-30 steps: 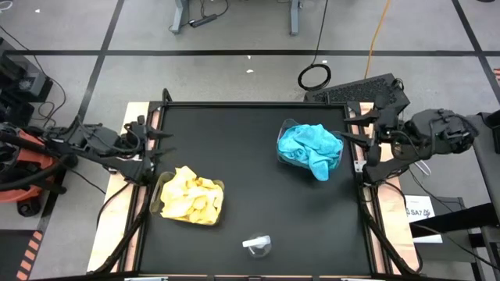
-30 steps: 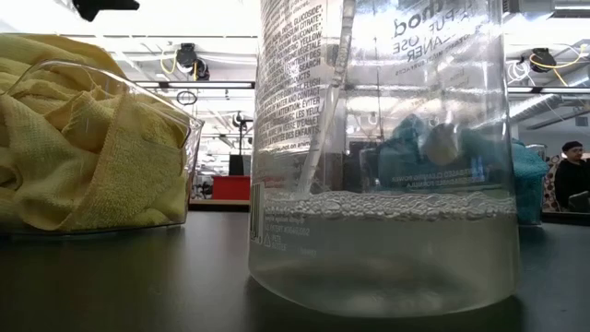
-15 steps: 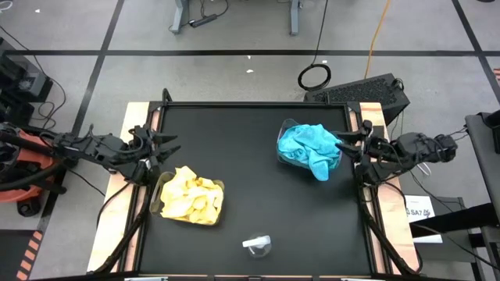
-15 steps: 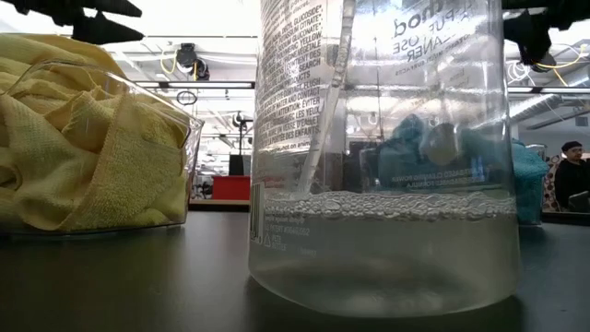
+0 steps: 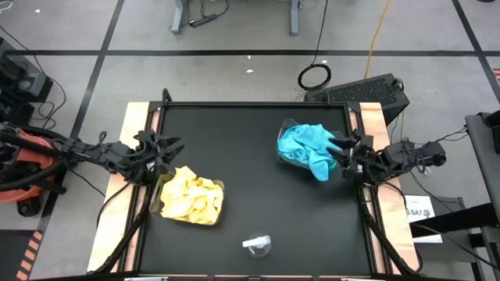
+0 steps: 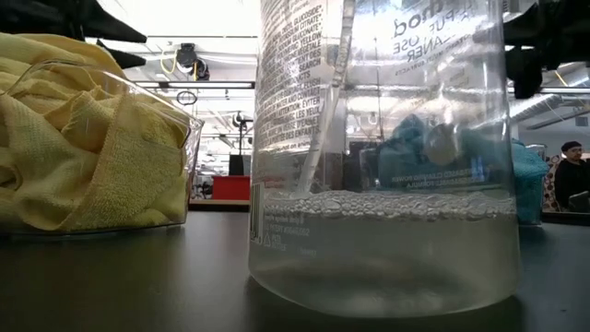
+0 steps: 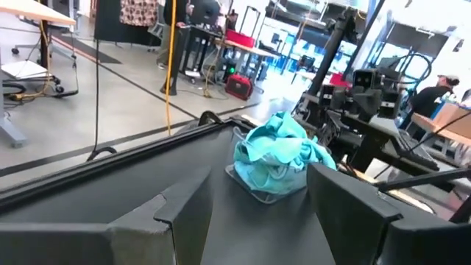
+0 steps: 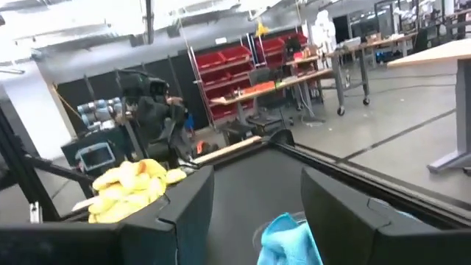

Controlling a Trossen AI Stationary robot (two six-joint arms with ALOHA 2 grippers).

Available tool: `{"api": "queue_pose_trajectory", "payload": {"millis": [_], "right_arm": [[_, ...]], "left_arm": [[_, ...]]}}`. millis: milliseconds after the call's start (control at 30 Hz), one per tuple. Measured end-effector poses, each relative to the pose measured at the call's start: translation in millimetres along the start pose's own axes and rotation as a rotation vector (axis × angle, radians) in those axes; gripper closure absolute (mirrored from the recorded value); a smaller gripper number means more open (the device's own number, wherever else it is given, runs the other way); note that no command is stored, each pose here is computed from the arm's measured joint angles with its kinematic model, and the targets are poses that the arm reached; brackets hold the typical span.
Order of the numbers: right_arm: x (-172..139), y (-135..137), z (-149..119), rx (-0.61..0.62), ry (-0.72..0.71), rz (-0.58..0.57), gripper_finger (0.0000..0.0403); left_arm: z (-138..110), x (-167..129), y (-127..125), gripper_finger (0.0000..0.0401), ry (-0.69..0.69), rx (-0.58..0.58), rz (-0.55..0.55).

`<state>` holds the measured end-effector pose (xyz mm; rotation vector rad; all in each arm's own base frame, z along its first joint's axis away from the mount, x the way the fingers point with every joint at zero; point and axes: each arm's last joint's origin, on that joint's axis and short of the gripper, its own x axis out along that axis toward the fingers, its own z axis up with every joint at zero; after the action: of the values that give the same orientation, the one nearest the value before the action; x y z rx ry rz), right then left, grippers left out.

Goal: Sort microfiber towel by color & place in baskets
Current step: Return to Home Position

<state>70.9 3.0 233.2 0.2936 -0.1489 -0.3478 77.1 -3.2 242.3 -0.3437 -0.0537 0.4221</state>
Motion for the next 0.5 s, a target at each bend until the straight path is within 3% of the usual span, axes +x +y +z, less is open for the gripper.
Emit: {"api": "queue_pose_trajectory", "payload": {"millis": [500], "right_arm": [[12,-6,-61,-0.043,0.022,-0.021,0.0206]], "left_arm": [[-37,10,4,0.0175,-0.015,0.003,-0.014]]}}
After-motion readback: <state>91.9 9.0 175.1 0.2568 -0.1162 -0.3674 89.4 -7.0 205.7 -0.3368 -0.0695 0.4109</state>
